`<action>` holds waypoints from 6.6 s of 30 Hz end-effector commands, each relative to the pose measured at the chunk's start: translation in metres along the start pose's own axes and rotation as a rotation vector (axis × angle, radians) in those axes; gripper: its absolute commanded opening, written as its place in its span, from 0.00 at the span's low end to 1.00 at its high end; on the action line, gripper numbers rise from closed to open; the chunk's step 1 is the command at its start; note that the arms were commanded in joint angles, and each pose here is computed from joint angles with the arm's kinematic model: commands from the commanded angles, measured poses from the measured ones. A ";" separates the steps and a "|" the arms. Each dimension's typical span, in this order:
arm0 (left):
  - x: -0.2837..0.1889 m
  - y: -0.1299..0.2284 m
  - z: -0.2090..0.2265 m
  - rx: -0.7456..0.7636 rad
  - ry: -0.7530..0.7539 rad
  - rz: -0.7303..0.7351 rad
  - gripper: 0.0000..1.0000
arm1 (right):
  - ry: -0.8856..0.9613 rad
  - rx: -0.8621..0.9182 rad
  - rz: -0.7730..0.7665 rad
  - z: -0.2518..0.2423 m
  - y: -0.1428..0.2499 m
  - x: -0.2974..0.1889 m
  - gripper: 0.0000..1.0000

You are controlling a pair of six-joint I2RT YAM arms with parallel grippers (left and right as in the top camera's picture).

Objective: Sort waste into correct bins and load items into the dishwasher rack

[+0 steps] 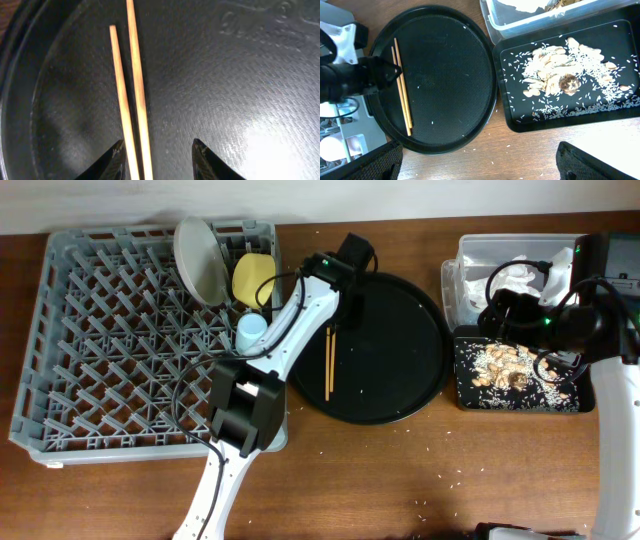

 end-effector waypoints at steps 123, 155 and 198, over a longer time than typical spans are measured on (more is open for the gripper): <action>-0.251 -0.007 0.130 -0.072 -0.149 -0.227 0.00 | 0.012 0.006 -0.012 -0.002 -0.003 -0.002 0.99; -0.329 0.051 0.177 -0.107 0.058 -0.460 0.99 | 0.012 0.006 -0.012 -0.002 -0.003 -0.002 0.99; -0.355 0.068 0.175 -0.102 0.063 -0.511 0.99 | -0.303 -0.214 -1.110 -0.016 0.163 0.063 0.98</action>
Point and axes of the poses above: each gripper's point midway between its finger pads, its own x axis out along the fingers, its own z axis along the line the jaws close on, y = z × x, the point moved 6 cm from there along -x, back along the fingers, and after that the axes turned 2 degrees about -x, right-handed, at the moved point
